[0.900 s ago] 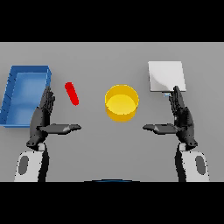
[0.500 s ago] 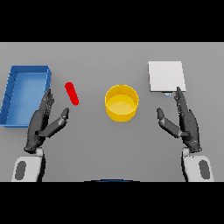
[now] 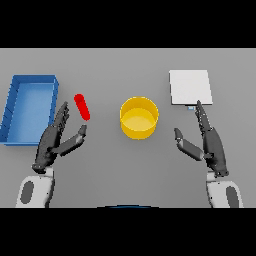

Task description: Pick up the red beaker and tilt it to pour out 1 green nut into yellow bowl. Pick up the yellow bowl and place it on the metallic measuring scale.

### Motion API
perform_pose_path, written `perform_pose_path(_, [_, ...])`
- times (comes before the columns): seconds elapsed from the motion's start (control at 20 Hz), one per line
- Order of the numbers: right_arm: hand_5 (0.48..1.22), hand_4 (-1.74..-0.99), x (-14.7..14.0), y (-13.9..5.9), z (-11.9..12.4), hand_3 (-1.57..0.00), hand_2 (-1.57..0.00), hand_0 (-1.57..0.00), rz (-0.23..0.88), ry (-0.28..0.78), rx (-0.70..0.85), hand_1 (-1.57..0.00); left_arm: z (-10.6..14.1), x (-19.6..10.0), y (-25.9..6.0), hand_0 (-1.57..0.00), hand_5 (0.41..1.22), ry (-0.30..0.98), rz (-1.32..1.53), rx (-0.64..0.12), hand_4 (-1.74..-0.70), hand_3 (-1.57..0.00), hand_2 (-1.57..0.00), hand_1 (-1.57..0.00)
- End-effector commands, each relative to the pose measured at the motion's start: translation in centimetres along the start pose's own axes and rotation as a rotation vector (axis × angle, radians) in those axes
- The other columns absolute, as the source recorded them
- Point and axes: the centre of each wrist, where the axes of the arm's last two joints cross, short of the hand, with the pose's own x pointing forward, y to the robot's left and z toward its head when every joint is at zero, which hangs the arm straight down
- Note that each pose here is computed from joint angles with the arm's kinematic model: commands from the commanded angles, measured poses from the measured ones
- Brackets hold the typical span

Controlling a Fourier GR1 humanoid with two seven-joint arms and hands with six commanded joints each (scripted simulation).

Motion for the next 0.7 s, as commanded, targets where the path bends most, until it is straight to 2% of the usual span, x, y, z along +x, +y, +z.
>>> perform_pose_path(0.0, [0.679, -1.28, -0.2, 0.0, 0.0, 0.0, 0.0, 0.0, -0.004, -0.004, 0.002, 0.0, -1.0, -0.1, -0.2, 0.0, 0.713, 0.005, 0.005, -0.003, -1.33, 0.0, 0.0, 0.0])
perform_pose_path(0.25, [0.681, -1.312, 0.1, -0.3, 0.3, 0.0, 0.0, 0.0, -0.016, -0.011, -0.015, 0.0, -3.9, -0.8, -0.1, 0.0, 0.739, 0.022, -0.013, -0.011, -1.38, 0.0, 0.0, 0.0])
perform_pose_path(0.65, [0.688, -1.338, -0.2, -0.2, 0.2, 0.0, 0.0, 0.0, -0.025, 0.022, -0.019, 0.0, -7.8, -2.7, -0.1, 0.0, 0.714, 0.072, -0.004, -0.004, -1.33, 0.0, 0.0, 0.0])
